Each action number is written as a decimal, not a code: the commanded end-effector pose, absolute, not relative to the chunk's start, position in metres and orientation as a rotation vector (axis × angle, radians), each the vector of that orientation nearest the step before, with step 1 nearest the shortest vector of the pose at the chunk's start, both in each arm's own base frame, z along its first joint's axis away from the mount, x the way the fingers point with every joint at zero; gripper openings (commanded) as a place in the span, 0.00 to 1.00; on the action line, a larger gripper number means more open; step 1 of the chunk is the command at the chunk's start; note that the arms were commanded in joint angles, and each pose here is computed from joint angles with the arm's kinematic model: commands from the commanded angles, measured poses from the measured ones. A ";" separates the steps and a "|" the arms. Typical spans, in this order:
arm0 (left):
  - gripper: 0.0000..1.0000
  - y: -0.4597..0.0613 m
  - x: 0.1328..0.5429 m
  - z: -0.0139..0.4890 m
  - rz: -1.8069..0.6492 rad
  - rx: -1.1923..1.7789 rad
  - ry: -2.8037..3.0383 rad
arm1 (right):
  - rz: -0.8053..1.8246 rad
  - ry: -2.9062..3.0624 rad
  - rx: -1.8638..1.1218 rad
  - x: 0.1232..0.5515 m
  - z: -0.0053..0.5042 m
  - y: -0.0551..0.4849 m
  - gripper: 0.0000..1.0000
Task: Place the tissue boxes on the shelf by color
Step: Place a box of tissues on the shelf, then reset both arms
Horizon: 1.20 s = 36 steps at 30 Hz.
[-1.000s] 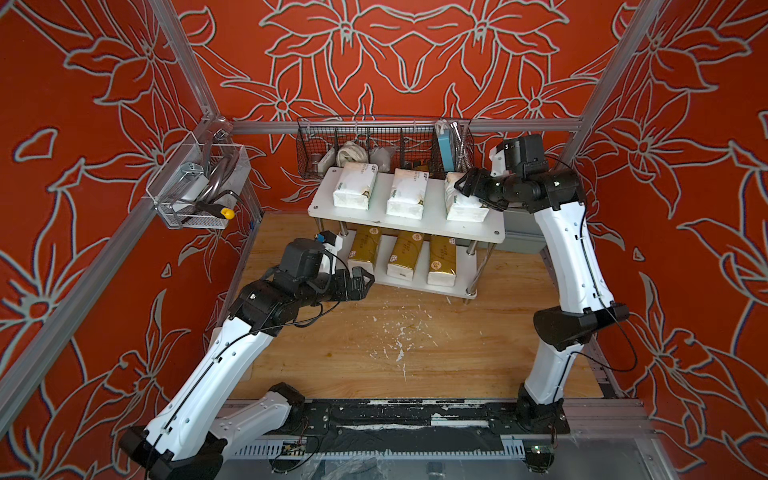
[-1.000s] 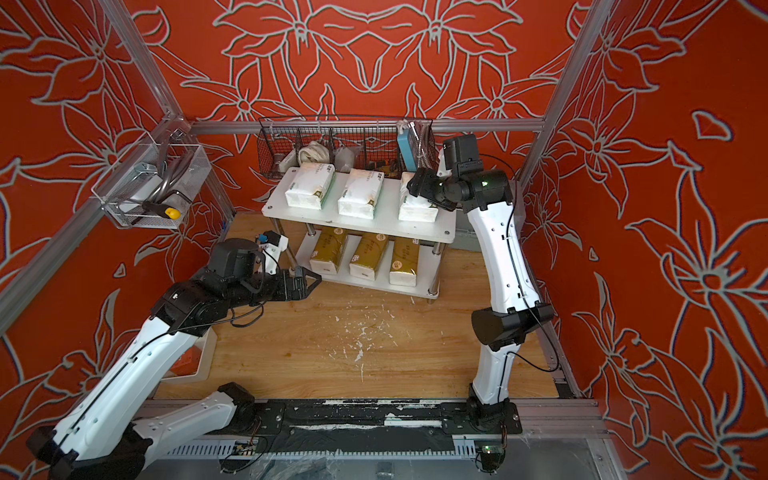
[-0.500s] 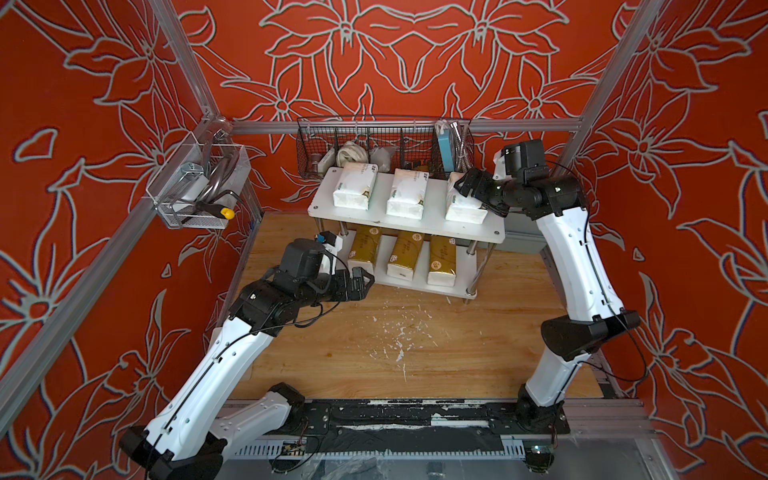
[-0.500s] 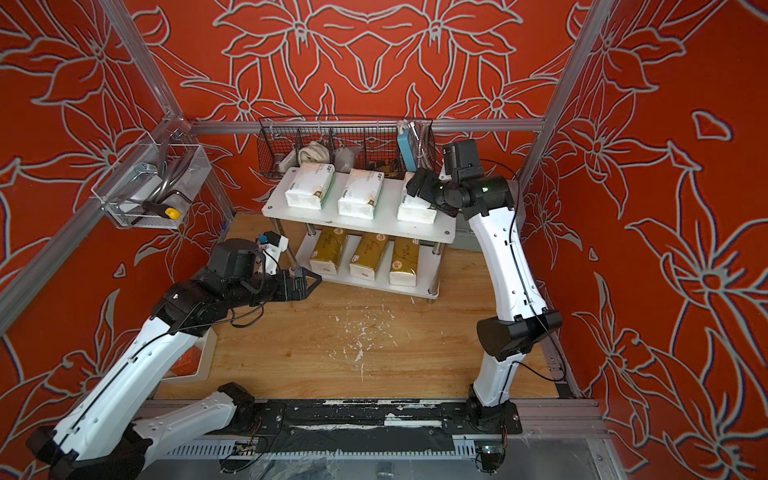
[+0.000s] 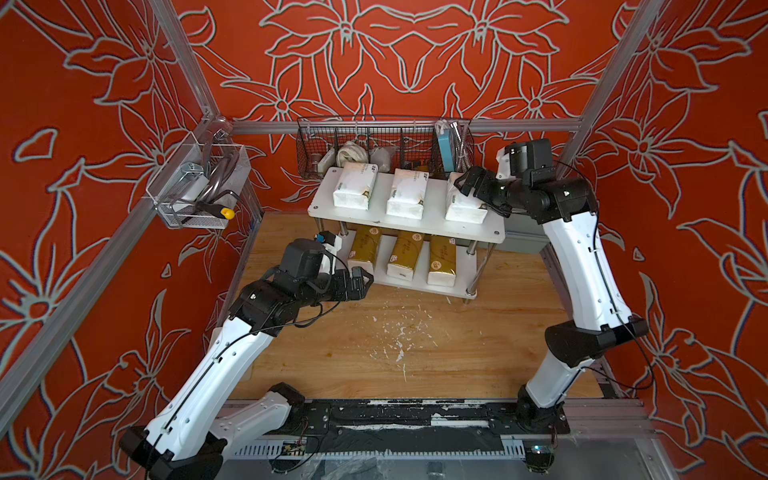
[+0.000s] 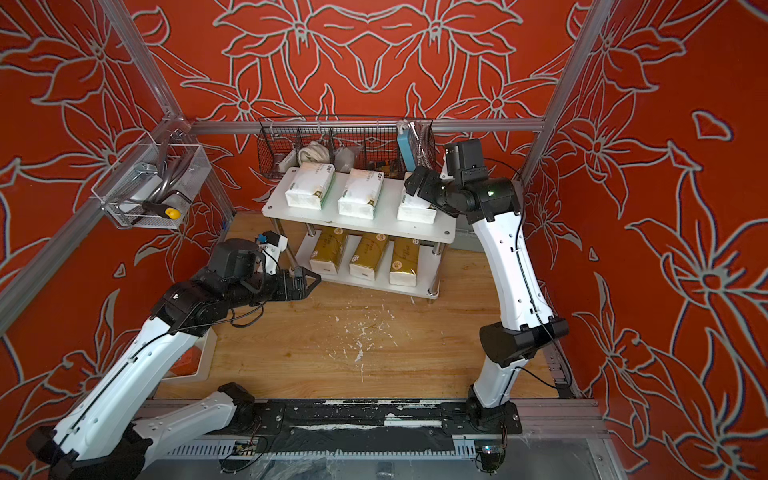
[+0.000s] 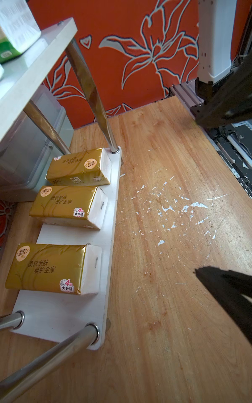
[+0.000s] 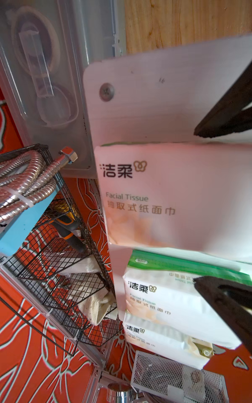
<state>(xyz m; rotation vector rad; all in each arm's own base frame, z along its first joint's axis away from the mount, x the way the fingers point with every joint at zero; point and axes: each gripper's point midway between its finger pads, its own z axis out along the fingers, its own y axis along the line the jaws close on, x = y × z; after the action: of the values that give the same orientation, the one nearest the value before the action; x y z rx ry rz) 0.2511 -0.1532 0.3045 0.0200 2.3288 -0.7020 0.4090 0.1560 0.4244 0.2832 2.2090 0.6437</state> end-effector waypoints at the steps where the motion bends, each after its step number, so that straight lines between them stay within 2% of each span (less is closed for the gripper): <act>1: 0.99 -0.136 0.245 0.325 -0.612 0.041 2.259 | 0.634 2.122 0.245 0.378 0.461 0.143 0.99; 6: 0.99 -0.108 0.248 0.341 -0.441 0.024 2.169 | 0.542 2.059 0.203 0.337 0.482 0.116 0.99; 12: 0.99 -0.074 0.249 0.345 -0.254 -0.020 2.004 | 0.385 1.983 0.164 0.293 0.475 0.078 0.99; 21: 0.99 -0.030 0.239 0.313 0.001 -0.042 1.827 | -0.007 1.932 0.280 0.276 0.367 0.007 0.99; 29: 0.99 -0.011 0.252 0.250 0.275 0.046 1.823 | -0.476 1.885 0.412 0.284 0.260 -0.057 0.99; 36: 0.99 0.014 0.272 0.212 0.280 -0.021 1.798 | -0.607 1.882 0.393 0.309 0.192 -0.068 0.99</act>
<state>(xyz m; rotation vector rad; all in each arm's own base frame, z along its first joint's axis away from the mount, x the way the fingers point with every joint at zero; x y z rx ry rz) 0.2581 0.0070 0.1873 0.0193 1.9229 0.3167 0.2949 -0.0572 0.1771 0.3490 2.0267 -0.5452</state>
